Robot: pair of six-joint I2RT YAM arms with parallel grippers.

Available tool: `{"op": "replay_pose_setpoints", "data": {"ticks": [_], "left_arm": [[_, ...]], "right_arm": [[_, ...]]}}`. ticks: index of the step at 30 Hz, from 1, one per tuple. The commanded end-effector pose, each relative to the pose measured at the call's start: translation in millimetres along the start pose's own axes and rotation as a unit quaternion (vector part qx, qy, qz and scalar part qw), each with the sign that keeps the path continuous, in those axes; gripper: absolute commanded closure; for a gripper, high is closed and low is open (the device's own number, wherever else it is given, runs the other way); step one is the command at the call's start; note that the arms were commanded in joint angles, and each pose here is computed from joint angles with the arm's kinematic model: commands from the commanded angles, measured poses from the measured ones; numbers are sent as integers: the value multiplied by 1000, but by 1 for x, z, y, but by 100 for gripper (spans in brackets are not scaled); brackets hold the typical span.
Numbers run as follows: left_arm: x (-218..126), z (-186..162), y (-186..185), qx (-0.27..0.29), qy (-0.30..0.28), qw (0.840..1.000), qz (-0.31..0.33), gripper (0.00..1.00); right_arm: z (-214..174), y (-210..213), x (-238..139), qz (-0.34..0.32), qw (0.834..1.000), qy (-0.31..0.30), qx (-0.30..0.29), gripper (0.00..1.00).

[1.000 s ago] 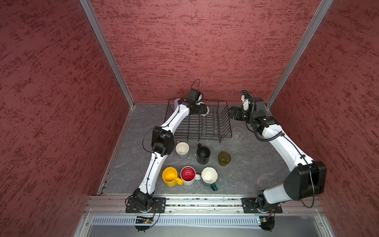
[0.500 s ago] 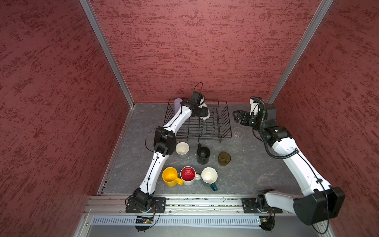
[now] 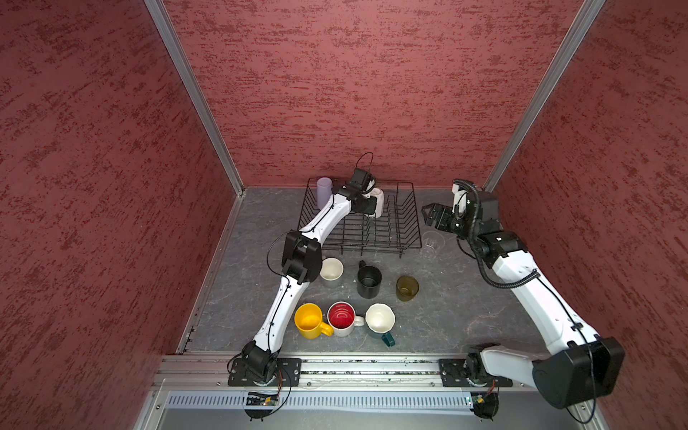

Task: Load the cups into the dish rack

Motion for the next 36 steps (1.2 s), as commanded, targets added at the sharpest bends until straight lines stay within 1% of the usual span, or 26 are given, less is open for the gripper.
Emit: {"op": "replay_pose_setpoints", "data": {"ticks": [1,6,8,12,16,18,22,25,28,31,33,36], "left_arm": [[-6,13,-7,13,-27,999,-10,55],[-14,16,-10,15,-29,999,-13,36],[-22,18,-13,16,-31,999,-17,30],[-44,26,-19,19,-47,998,-28,23],[-80,38,-27,24,-84,995,-44,19],[-100,44,-31,27,-109,993,-49,16],[-146,54,-39,41,-168,983,-66,11],[-180,58,-42,52,-209,973,-81,8],[-209,59,-37,51,-248,963,-93,6],[-236,58,-29,40,-284,952,-107,3],[-249,56,-22,28,-298,947,-117,1],[-266,51,-9,9,-314,941,-129,0]], "right_arm": [[2,2,-4,4,1000,-11,4,2],[1,0,-3,-1,1000,-11,4,2],[0,0,-4,-2,1000,-10,2,2],[-1,-3,-2,-14,1000,0,-5,3],[-10,-13,2,-50,998,27,-9,7],[-18,-20,4,-70,997,41,-6,8],[-34,-36,6,-111,992,63,4,11],[-46,-48,7,-129,988,79,20,14],[-58,-55,9,-132,986,96,29,18],[-64,-50,11,-104,988,106,32,23],[-68,-48,10,-94,988,115,31,26],[-76,-55,2,-124,983,133,26,27]]}}
Point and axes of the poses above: each gripper's point midway between its finger pads, its own x axis out along the fingers, its own y axis along the line the jaws close on, z = x × y, the point moved 5 cm from there along -x, back along the fingers, and after that the axes turned 1 degree about -x, right-handed, at the moved point
